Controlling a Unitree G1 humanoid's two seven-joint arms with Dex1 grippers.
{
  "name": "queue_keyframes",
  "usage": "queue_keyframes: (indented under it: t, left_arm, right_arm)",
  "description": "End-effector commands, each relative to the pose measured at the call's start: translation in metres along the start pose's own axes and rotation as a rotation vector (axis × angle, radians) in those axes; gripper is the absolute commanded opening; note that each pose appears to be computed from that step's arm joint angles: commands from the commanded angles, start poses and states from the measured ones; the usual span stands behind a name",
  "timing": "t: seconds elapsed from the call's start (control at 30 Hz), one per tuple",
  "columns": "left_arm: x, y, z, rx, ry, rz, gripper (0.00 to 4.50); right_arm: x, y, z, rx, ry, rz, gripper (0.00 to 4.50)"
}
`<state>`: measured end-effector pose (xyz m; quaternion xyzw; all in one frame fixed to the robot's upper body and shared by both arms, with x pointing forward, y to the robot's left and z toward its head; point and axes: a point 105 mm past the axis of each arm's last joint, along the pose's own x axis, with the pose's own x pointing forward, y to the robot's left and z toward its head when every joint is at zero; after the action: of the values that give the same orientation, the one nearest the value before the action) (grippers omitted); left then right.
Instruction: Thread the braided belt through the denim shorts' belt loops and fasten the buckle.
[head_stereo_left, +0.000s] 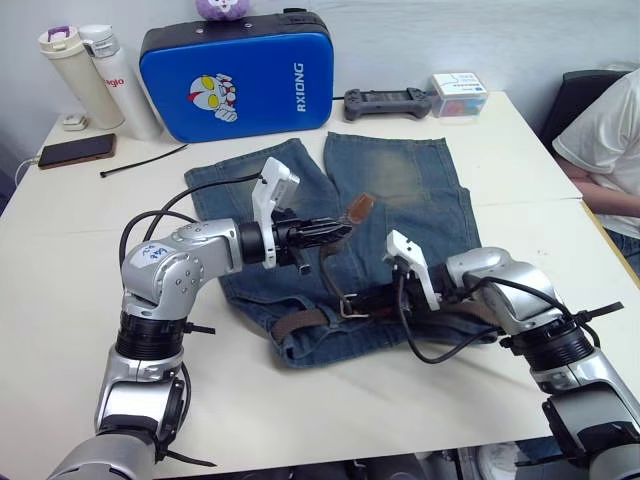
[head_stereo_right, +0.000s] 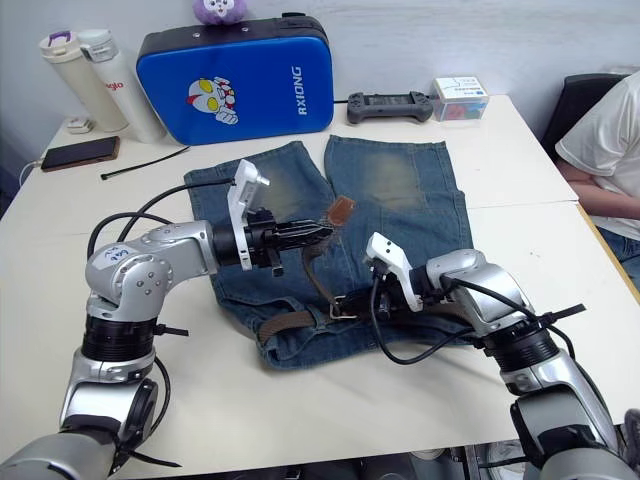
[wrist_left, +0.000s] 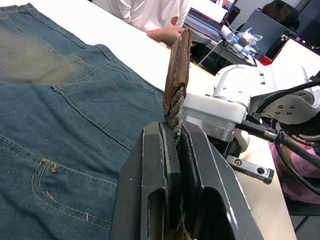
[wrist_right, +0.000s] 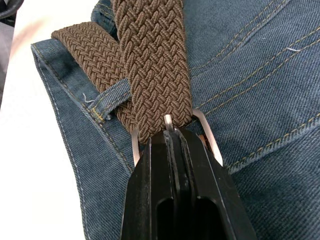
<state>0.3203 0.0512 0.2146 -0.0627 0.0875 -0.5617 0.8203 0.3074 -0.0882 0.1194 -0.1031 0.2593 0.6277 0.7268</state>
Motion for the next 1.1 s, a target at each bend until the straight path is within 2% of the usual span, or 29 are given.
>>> queue_keyframes:
  t: [0.03,0.2,0.33,0.5,0.7,0.83,0.97,1.1]
  left_arm:
    - [0.004,0.008,0.015,0.036,-0.041,0.041,0.0]
    - [0.013,0.031,0.02,-0.004,-0.041,0.137,0.0]
    - [0.028,0.035,0.027,-0.005,-0.032,0.124,0.0]
    - [0.057,0.027,0.037,0.027,-0.003,0.033,0.0]
    - [0.093,0.014,0.035,0.063,0.054,-0.093,0.0]
    - [0.116,0.01,0.033,0.093,0.085,-0.136,0.0]
    - [0.141,0.002,0.042,0.132,0.082,-0.169,0.0]
    - [0.155,-0.005,0.044,0.168,0.091,-0.182,0.0]
  right_arm:
    - [0.016,0.004,-0.027,-0.005,0.136,-0.003,0.04]
    - [0.027,0.018,-0.035,-0.088,0.19,0.011,0.04]
    - [0.031,0.02,-0.044,-0.14,0.247,-0.038,0.04]
    - [0.033,0.02,-0.049,-0.138,0.277,-0.104,0.04]
    - [0.035,0.028,-0.053,-0.169,0.293,-0.111,0.04]
    - [0.034,0.033,-0.054,-0.197,0.297,-0.11,0.04]
    - [0.035,0.039,-0.054,-0.211,0.305,-0.098,0.04]
    - [0.035,0.041,-0.054,-0.21,0.308,-0.103,0.04]
